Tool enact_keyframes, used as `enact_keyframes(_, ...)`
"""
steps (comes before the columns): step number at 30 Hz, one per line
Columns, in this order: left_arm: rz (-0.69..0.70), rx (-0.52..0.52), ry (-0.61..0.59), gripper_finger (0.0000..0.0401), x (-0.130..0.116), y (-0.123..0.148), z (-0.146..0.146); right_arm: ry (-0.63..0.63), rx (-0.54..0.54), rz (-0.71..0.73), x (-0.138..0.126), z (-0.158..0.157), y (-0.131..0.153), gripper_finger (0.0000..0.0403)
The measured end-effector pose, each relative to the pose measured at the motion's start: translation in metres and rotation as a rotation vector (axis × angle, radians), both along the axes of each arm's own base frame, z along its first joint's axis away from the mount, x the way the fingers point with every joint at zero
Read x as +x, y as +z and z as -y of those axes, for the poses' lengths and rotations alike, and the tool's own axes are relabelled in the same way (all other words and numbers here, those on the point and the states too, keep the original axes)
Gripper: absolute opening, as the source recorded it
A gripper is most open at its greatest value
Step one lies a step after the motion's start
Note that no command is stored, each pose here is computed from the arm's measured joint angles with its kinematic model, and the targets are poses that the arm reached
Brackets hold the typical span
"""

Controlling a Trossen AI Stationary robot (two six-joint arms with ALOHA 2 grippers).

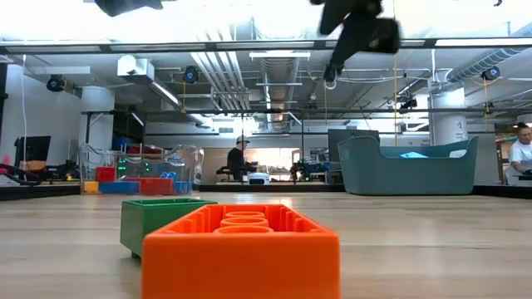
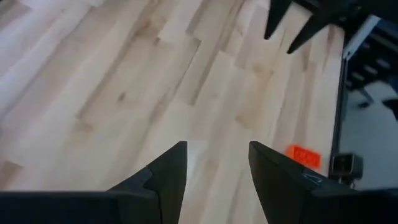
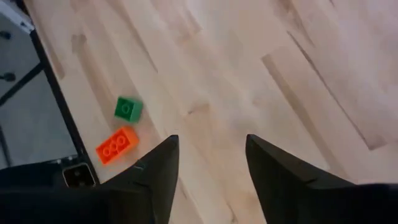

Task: Sort blocks by size
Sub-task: Put the small green game piece into the transparent bin

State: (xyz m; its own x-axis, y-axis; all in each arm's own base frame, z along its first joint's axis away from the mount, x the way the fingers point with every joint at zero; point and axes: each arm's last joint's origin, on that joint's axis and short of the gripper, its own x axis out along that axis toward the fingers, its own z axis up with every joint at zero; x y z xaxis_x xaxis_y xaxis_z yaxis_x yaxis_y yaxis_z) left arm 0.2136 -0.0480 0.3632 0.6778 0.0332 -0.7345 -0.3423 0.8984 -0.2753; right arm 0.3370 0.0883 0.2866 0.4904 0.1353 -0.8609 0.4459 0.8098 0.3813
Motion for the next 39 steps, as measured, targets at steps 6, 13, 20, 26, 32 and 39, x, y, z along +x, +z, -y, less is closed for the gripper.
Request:
enact_keyframes(6, 0.028, -0.123, 0.077, 0.0158, 0.019, -0.022, 0.071, 0.022, -0.027, 0.041, -0.029, -0.054, 0.004, 0.012)
enact_keyframes(13, -0.106, -0.25, 0.041, 0.0158, 0.042, -0.064, 0.128, 0.005, -0.014, 0.096, -0.042, -0.087, -0.004, 0.0032)
enact_keyframes(20, -0.324, -0.199, 0.005, 0.0158, 0.066, -0.126, 0.151, -0.094, -0.05, 0.128, -0.044, -0.088, -0.005, 0.0013)
enact_keyframes(26, -0.271, -0.151, -0.076, 0.0158, 0.094, -0.163, 0.166, -0.109, -0.086, 0.155, -0.045, -0.086, -0.002, 0.0013)
enact_keyframes(32, -0.291, -0.157, -0.103, 0.0154, 0.114, -0.191, 0.163, -0.095, -0.104, 0.156, -0.044, -0.084, -0.002, 0.0013)
enact_keyframes(39, -0.266, -0.14, -0.143, 0.0153, 0.122, -0.203, 0.165, -0.093, -0.106, 0.155, -0.044, -0.084, -0.002, 0.0013)
